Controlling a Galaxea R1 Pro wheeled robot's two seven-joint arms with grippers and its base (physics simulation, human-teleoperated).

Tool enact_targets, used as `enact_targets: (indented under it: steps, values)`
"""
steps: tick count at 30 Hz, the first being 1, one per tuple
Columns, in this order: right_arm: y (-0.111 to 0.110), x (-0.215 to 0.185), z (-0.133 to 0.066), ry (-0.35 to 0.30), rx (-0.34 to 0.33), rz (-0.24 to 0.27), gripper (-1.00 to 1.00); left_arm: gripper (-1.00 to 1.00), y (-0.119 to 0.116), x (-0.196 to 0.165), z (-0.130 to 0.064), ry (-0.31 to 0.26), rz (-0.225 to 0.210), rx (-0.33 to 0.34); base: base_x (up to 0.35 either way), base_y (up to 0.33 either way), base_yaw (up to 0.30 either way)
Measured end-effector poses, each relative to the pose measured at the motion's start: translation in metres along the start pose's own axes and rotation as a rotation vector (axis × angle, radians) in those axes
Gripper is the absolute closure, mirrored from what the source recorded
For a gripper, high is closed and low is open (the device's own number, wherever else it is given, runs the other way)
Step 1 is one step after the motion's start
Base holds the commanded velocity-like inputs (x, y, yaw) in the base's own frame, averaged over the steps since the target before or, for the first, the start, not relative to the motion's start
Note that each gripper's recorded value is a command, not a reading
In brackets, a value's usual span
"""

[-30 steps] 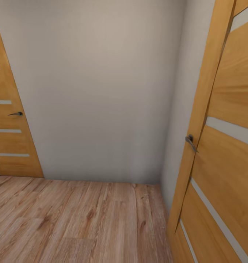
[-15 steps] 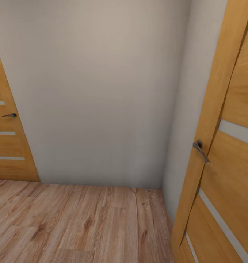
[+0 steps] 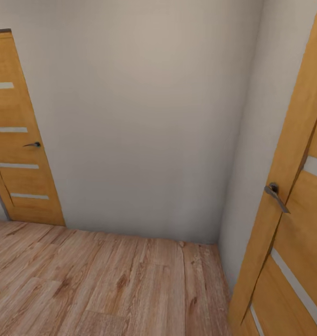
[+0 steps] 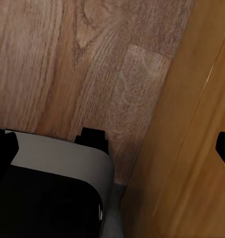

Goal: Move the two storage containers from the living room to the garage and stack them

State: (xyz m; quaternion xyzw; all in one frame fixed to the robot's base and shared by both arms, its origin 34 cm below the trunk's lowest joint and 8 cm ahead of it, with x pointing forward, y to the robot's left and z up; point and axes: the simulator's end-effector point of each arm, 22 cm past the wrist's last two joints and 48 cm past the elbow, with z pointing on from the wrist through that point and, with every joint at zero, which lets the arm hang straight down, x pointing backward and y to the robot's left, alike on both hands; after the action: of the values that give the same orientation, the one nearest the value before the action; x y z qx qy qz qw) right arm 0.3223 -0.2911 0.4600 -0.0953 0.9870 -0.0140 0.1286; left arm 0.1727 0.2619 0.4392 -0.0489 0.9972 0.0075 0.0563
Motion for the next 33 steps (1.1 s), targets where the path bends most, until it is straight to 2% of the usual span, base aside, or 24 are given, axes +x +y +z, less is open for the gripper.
enact_targets:
  steps: [6,24,28,33]
  values:
    - [0.0000,0.0003,-0.0002,0.000,0.000,0.000,-1.00,-1.00,0.0000,0.0001,-0.0001,0.000,0.000,0.000,0.140,0.000,0.024]
    - [0.0011,0.0006,-0.0002,0.003,-0.001,-0.002,-1.00,-1.00,-0.0001,0.0001,-0.0002,0.000,0.000,0.000,0.314,0.000,0.004]
    - [0.0003,-0.0001,-0.0002,-0.001,0.001,-0.001,-1.00,-1.00,0.0000,0.0002,-0.0001,0.000,0.000,0.000,0.268,0.000,0.169]
    - [0.0006,-0.0004,0.0000,-0.001,0.000,-0.001,-1.00,-1.00,0.0000,0.0001,0.0000,0.000,0.000,0.000,0.051,0.000,0.258]
